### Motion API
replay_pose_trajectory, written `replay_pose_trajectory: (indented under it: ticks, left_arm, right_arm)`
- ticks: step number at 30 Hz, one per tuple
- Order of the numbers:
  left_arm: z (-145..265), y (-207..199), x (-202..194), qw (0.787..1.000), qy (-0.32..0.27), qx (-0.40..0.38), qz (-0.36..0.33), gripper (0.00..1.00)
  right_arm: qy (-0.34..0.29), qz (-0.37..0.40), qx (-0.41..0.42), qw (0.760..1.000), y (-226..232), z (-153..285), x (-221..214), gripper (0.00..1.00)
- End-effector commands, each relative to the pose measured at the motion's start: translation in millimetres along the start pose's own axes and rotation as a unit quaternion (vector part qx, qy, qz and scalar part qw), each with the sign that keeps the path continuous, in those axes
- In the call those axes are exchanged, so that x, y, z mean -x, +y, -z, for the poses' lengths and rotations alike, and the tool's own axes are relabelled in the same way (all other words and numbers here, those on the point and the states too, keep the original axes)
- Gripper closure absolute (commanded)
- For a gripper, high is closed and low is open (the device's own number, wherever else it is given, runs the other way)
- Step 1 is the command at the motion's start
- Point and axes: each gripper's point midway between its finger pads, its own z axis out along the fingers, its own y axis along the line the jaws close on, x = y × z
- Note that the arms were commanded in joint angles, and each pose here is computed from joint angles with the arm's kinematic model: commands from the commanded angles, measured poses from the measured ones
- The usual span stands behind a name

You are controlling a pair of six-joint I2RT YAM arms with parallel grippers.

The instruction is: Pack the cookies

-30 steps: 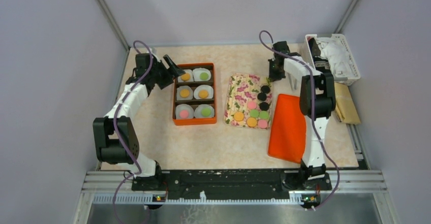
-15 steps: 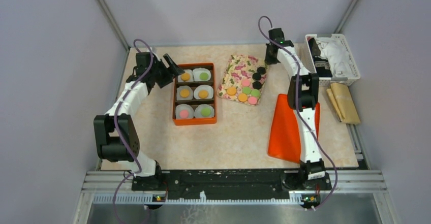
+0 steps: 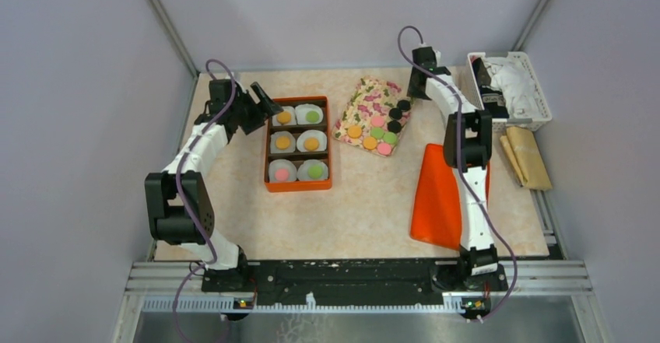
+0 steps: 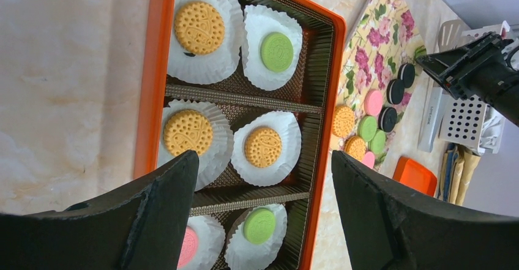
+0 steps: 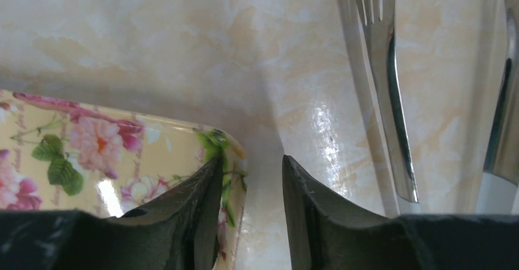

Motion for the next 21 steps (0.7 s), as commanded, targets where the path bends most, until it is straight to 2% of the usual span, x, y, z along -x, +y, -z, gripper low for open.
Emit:
replay_pose_trajectory:
  ticks: [1, 8, 11, 13, 16, 17, 18, 21]
  left_arm:
    - [4, -16, 17, 0.999, -0.024, -0.025, -0.018, 0.14]
    - [10, -21, 18, 0.999, -0.032, -0.033, -0.020, 0.14]
    - [11, -22, 17, 0.999, -0.032, -0.035, -0.019, 0.14]
    - [11, -22, 15, 0.999, -0.029, -0.037, -0.016, 0.14]
    - [10, -32, 6, 0.998, -0.019, -0.048, -0.022, 0.17]
    - [10, -32, 5, 0.998, -0.017, -0.049, -0.023, 0.21]
    - [11, -33, 6, 0.998, -0.018, -0.050, -0.024, 0.26]
    - [13, -33, 5, 0.998, -0.017, -0.050, -0.025, 0.35]
  right_arm:
    - [-0.116, -0.019, 0.047, 0.992, 10, 63, 78, 0.56]
    - [-0.168, -0.003, 0.078, 0.983, 22, 141, 100, 0.47]
    - [-0.163, 0.022, 0.103, 0.981, 37, 171, 79, 0.48]
    - [-0.148, 0.043, 0.129, 0.980, 51, 187, 52, 0.55]
    - [-0.123, 0.079, 0.166, 0.975, 77, 209, 3, 0.87]
    - [-0.109, 0.093, 0.175, 0.974, 84, 213, -20, 0.95]
    - [-0.100, 0.105, 0.183, 0.972, 91, 218, -35, 1.00]
    - [-0.068, 0.150, 0.215, 0.963, 117, 235, -83, 1.00]
